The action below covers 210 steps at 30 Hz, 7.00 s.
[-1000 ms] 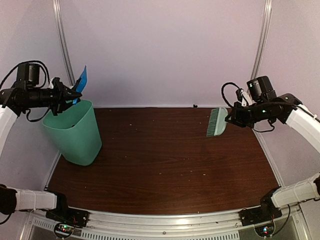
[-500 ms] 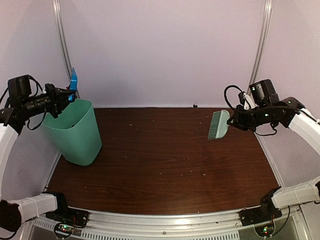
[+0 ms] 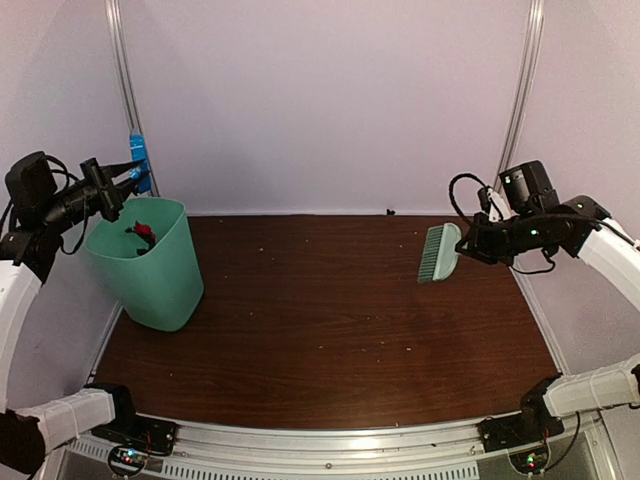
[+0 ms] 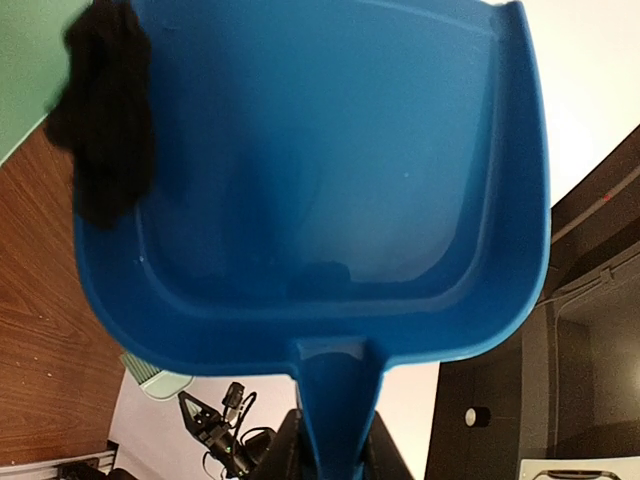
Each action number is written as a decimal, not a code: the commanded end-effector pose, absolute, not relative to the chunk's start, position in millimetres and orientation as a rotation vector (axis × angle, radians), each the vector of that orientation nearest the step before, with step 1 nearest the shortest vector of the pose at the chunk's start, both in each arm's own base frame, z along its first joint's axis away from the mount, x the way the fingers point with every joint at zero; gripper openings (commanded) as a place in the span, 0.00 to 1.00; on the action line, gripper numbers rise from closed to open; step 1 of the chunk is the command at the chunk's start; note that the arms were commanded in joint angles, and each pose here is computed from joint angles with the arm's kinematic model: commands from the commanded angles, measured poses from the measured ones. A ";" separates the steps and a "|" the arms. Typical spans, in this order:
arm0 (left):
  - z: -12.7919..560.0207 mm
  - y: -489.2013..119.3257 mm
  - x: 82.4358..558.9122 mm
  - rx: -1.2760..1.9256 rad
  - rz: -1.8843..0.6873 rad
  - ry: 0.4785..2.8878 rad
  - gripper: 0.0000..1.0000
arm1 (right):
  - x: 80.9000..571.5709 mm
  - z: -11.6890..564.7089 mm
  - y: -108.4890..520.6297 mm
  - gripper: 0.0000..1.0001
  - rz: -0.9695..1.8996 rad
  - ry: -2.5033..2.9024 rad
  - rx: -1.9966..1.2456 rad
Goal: Sweep away the paper scraps from the table
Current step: Dump the broom and dustpan into the trash bin, then place the dustpan at the center of the board, then put down the broom at the center of the board, then reset both arms
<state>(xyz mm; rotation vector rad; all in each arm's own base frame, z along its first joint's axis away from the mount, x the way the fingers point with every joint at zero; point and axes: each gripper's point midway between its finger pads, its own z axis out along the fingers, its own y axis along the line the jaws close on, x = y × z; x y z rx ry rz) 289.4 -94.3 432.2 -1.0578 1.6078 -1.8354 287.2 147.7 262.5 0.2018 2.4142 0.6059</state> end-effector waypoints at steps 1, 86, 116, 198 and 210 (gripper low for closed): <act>456.8 -84.0 288.5 -1.059 -1.906 1.455 0.00 | 283.8 267.5 138.2 0.00 0.570 2.387 0.209; 53.8 -255.3 263.2 -0.084 -0.431 2.880 0.00 | 282.0 267.4 124.5 0.00 0.665 2.204 0.418; 85.7 -242.0 249.1 -0.126 -0.509 2.813 0.62 | 282.1 228.4 125.8 0.00 0.712 2.189 0.482; 439.2 -143.5 259.9 -0.041 -0.488 1.773 0.98 | 300.8 424.0 106.1 1.00 0.513 1.808 0.124; 429.1 -131.4 263.9 -0.090 -0.446 1.678 0.98 | 254.1 384.5 70.7 1.00 0.506 1.720 0.241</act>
